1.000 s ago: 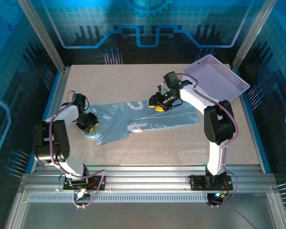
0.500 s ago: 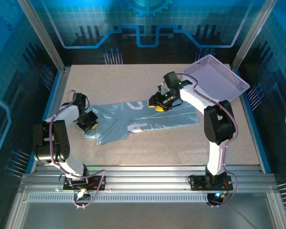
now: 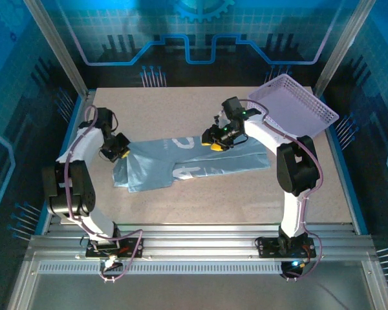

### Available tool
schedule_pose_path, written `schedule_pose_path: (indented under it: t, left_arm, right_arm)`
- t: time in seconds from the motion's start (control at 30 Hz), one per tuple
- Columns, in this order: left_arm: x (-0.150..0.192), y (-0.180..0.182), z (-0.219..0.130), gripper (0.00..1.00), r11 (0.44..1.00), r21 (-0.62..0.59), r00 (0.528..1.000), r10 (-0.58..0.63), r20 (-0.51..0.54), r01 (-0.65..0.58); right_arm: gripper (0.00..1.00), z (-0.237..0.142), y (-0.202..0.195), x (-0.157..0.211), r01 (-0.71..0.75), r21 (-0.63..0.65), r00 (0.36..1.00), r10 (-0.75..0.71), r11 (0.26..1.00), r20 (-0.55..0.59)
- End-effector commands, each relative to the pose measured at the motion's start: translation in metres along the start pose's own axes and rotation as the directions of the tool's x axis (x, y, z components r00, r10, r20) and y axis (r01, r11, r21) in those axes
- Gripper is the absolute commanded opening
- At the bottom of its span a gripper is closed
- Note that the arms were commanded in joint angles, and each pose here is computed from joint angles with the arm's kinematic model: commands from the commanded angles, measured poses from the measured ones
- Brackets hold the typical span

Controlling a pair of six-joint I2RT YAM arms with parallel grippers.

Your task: Fold and stack the t-shirts

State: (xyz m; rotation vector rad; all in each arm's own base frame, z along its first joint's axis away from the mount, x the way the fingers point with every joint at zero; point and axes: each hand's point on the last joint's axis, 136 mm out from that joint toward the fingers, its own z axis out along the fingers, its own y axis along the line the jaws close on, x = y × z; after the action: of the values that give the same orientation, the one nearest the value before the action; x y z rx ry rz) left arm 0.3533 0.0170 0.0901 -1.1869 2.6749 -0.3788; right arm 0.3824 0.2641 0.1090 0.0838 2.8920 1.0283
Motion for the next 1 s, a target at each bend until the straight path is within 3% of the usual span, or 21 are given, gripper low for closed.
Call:
schedule_pose_path:
  t: [0.0,0.43,0.8,0.83,0.97]
  left_arm:
    - [0.004,0.005,0.001,0.0,0.998,-0.054,0.997,-0.025,-0.068,0.021]
    - [-0.029,-0.016,0.002,0.0,0.996,-0.092,0.994,0.009,-0.105,-0.019]
    - [-0.052,-0.02,0.029,0.0,0.989,-0.145,0.992,0.024,-0.127,-0.043]
    - [-0.052,-0.017,0.033,0.02,0.986,-0.159,0.991,0.026,-0.128,-0.047]
    - [-0.058,-0.007,0.047,0.24,0.977,-0.199,0.992,0.054,-0.112,-0.076]
  right_arm:
    - [0.51,0.003,0.006,0.006,0.015,-0.007,1.0,-0.015,1.0,-0.025]
    - [0.51,0.004,0.005,0.006,0.011,-0.004,1.0,-0.011,1.0,-0.028]
    - [0.51,0.003,0.004,0.006,0.01,0.0,1.0,-0.01,1.0,-0.03]
    - [0.51,0.003,0.003,0.006,0.009,0.001,1.0,-0.009,1.0,-0.028]
    - [0.5,0.0,-0.003,0.006,0.006,0.028,1.0,-0.005,1.0,-0.016]
